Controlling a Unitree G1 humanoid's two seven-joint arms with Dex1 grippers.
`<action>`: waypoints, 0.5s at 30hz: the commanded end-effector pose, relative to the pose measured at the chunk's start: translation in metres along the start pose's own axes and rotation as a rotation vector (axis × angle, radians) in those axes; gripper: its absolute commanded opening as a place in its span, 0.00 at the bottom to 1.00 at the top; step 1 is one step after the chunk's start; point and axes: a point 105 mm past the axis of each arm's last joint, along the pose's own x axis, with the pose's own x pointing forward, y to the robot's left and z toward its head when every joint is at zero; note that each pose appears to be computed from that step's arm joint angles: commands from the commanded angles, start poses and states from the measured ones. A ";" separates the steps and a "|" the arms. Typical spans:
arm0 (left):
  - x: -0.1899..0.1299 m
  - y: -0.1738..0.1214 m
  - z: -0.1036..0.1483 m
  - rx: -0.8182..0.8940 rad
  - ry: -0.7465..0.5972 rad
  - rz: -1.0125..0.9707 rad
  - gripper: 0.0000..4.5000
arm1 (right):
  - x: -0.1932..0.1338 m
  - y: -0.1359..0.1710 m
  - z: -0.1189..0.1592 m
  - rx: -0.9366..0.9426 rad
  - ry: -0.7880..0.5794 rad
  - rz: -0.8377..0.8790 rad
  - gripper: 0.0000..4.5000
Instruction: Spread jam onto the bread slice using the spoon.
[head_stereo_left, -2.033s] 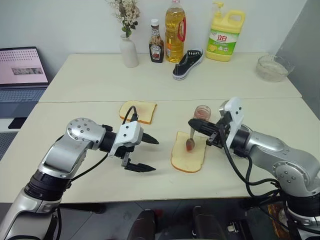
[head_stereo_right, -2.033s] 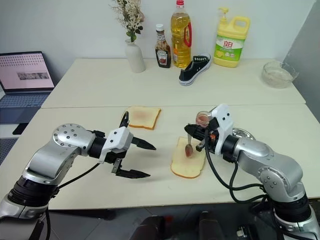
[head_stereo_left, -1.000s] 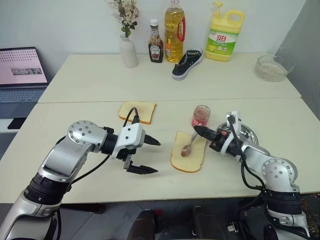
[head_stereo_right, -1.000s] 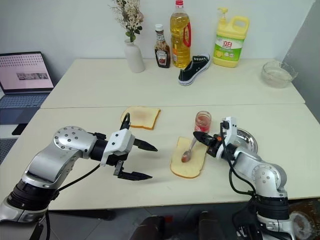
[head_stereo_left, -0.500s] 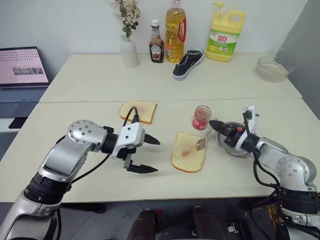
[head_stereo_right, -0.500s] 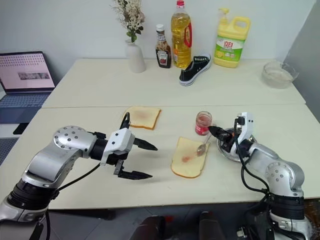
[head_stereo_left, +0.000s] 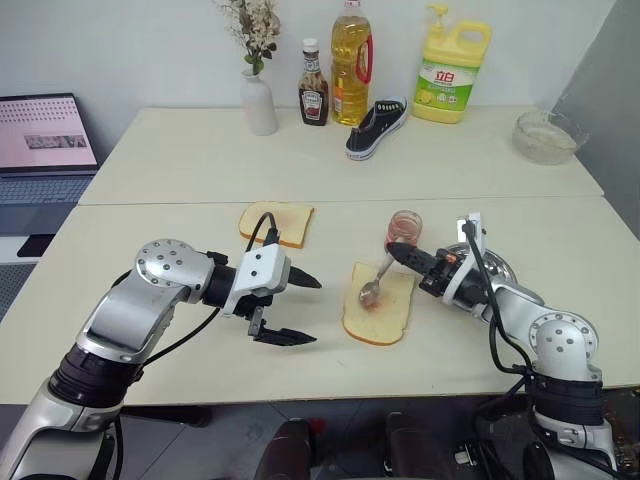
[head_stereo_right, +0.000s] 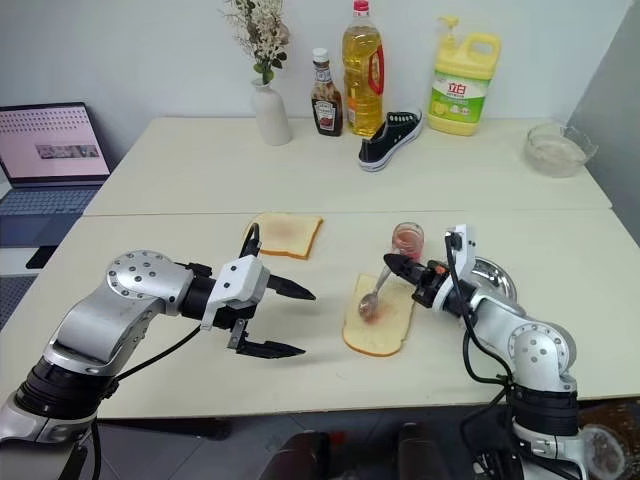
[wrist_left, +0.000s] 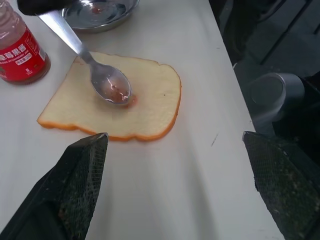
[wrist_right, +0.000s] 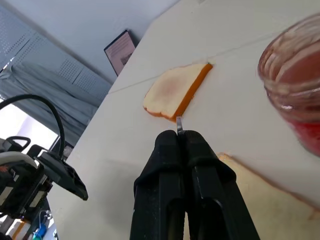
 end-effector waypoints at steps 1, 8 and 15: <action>-0.005 0.003 0.007 0.027 -0.010 0.019 1.00 | -0.008 -0.005 -0.001 -0.060 0.011 -0.026 0.01; -0.004 0.005 0.007 0.032 -0.010 0.021 1.00 | -0.027 -0.026 0.026 -0.124 -0.048 -0.119 0.01; -0.003 0.006 0.007 0.039 -0.014 0.021 1.00 | -0.024 -0.017 0.038 -0.140 -0.082 -0.089 0.01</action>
